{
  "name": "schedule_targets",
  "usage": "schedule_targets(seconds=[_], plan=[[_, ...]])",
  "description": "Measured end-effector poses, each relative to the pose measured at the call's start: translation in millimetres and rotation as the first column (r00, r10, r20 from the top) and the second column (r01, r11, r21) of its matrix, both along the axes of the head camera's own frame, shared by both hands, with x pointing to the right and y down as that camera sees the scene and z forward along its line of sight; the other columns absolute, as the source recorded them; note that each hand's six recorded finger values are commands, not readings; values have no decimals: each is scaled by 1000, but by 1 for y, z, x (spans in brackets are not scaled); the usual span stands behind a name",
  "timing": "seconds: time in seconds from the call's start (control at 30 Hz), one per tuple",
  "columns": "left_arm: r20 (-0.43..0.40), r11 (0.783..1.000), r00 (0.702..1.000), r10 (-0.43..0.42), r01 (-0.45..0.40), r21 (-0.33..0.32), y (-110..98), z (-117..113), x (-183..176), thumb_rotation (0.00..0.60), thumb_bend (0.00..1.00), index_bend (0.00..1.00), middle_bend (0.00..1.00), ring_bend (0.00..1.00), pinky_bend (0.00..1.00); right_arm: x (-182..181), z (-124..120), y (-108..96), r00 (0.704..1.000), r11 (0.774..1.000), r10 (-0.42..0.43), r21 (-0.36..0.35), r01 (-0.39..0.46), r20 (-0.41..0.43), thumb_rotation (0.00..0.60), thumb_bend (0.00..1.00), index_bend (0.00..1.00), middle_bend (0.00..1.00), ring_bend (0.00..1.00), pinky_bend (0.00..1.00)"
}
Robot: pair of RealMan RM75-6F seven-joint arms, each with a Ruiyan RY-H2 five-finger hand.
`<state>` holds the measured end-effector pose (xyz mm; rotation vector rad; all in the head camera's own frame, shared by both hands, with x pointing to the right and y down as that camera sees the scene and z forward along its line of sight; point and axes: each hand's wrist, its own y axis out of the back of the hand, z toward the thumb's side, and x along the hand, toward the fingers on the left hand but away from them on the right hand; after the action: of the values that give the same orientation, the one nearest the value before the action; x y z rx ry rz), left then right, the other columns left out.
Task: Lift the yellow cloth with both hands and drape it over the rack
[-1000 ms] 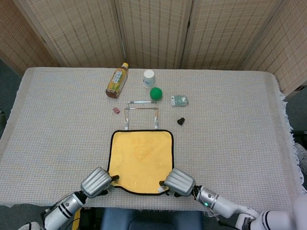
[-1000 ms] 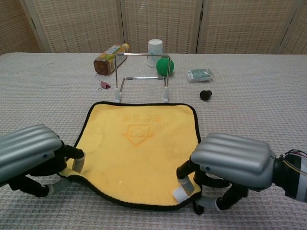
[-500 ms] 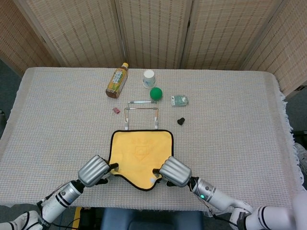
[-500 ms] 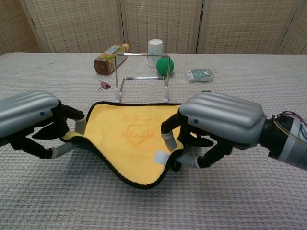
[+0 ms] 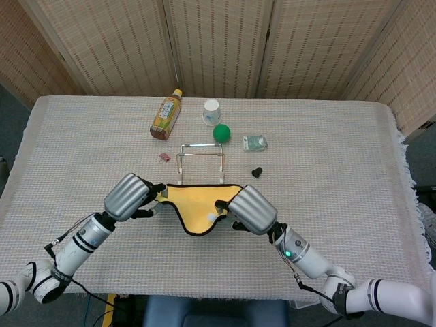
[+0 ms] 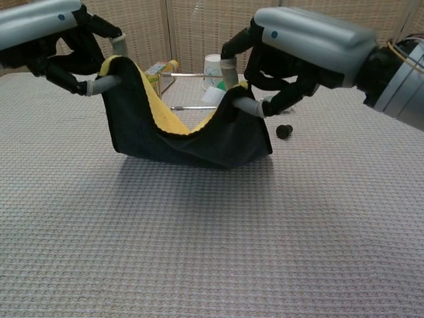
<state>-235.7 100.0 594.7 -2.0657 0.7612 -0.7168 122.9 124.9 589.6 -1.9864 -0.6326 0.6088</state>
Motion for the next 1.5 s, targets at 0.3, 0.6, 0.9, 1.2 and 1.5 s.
schedule_targets(seconds=[0.3, 0.6, 0.9, 1.2, 1.5], plan=[[6, 999, 999, -32, 32, -11, -48, -6, 15, 600, 474, 582, 1000, 860, 961, 2, -17, -42, 994, 993, 102, 57, -104, 25, 600, 497, 672, 942, 1000, 1000], [50, 994, 993, -111, 112, -21, -97, 0, 18, 600, 474, 587, 1000, 860, 960, 2, -16, -82, 980, 976, 200, 83, -201, 17, 600, 497, 677, 942, 1000, 1000], [73, 979, 978, -195, 198, -39, -133, 9, 18, 600, 474, 602, 1000, 860, 958, 3, -4, -111, 963, 959, 270, 93, -269, -2, 600, 497, 677, 942, 1000, 1000], [114, 960, 954, -278, 281, -8, -170, 16, 18, 600, 474, 602, 1000, 859, 956, 4, 8, -145, 942, 938, 336, 97, -333, -14, 600, 497, 677, 942, 1000, 1000], [127, 939, 933, -337, 342, -25, -186, 21, 13, 600, 474, 602, 1000, 858, 955, 8, 21, -168, 923, 920, 383, 102, -379, -25, 600, 497, 677, 939, 1000, 1000]])
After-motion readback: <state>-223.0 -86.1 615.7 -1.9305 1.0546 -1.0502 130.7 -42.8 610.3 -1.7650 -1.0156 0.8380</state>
